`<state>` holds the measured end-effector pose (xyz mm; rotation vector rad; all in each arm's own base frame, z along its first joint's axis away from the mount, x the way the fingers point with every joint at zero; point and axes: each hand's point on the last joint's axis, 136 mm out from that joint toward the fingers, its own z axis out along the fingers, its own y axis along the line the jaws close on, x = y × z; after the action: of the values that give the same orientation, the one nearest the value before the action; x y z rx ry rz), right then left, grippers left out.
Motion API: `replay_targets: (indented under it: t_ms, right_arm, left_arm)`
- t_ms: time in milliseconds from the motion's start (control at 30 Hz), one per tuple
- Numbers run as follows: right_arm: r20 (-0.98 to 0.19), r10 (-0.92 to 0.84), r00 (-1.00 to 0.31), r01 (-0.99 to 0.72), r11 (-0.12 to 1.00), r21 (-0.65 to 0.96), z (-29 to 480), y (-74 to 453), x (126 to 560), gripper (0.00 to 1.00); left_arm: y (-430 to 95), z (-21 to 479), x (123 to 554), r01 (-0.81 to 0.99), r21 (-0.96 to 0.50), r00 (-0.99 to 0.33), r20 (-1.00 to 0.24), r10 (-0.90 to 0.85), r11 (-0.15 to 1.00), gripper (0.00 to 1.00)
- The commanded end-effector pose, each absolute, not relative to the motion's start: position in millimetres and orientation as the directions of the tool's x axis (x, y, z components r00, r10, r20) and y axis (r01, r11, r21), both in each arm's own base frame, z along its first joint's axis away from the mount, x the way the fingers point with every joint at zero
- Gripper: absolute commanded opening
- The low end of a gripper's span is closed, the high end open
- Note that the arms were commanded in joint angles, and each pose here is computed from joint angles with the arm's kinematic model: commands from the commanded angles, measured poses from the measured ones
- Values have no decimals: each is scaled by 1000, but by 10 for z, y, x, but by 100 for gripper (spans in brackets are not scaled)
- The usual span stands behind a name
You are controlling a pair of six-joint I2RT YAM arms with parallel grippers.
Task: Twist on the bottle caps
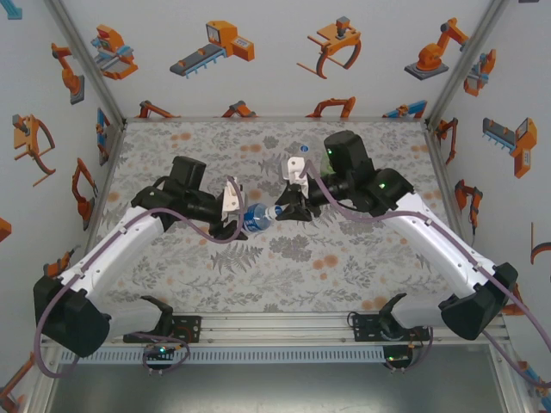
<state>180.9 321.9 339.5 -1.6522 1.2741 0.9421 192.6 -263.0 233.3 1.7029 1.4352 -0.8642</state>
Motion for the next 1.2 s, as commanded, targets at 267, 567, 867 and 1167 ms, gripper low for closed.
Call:
replay_targets:
  t_ms: [267, 567, 867, 1167]
  right_arm:
    - [-914, -360, 189, -980, -120, -156, 3246, 3262, 1798, 0]
    - [-950, -311, 40, -999, -6, -40, 3194, 3293, 1900, 0]
    - [-967, -240, -86, -993, 95, 65, 3208, 3190, 2001, 0]
    - [-939, -198, -282, -950, 196, 243, 3198, 3202, 2160, 0]
  left_arm:
    - [-2659, 2488, 1811, 977, 134, 195, -881, 431, -168, 0]
    - [-2649, 2513, 1803, 972, 166, 222, -882, 416, -165, 0]
    - [-2642, 2554, 1793, 968, 194, 244, -884, 400, -162, 0]
    - [-2642, 2575, 1787, 967, 195, 244, -886, 395, -161, 0]
